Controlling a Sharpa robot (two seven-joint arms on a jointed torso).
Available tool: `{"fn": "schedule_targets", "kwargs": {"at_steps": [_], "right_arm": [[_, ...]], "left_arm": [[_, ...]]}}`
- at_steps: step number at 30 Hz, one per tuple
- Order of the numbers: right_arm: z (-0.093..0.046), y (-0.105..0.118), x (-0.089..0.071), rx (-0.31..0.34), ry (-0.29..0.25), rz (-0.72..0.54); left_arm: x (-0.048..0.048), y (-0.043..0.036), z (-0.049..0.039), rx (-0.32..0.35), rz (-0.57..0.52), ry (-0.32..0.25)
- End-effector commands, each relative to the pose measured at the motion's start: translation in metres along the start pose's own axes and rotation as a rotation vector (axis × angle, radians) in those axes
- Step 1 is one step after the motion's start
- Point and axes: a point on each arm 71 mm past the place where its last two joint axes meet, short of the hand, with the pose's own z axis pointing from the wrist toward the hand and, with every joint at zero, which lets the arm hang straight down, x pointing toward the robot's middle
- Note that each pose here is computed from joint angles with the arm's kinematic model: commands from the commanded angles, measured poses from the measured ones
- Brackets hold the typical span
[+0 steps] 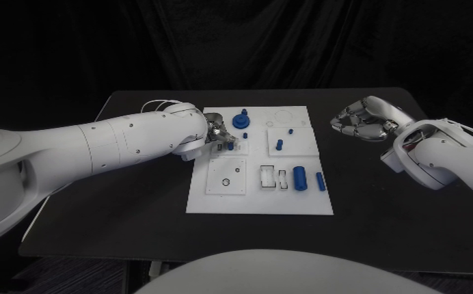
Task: Assemble the parts on the task board
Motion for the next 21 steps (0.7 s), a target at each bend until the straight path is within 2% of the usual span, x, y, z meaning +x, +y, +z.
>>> {"fn": "schedule_targets", "kwargs": {"at_steps": [1, 14, 21], "right_arm": [[-0.0005, -0.0021, 0.0017, 0.020, 0.013, -0.003], [-0.0010, -0.0023, 0.0019, 0.023, 0.017, -0.003], [-0.0022, -0.0028, 0.0013, 0.024, 0.016, -0.005]], "left_arm": [[0.0067, 0.0020, 0.0010, -0.005, 0.011, 0.031], [0.0061, 0.0063, 0.0004, -0.024, 0.010, 0.032], [0.0019, 0.0108, -0.0023, -0.010, -0.018, -0.018]]}}
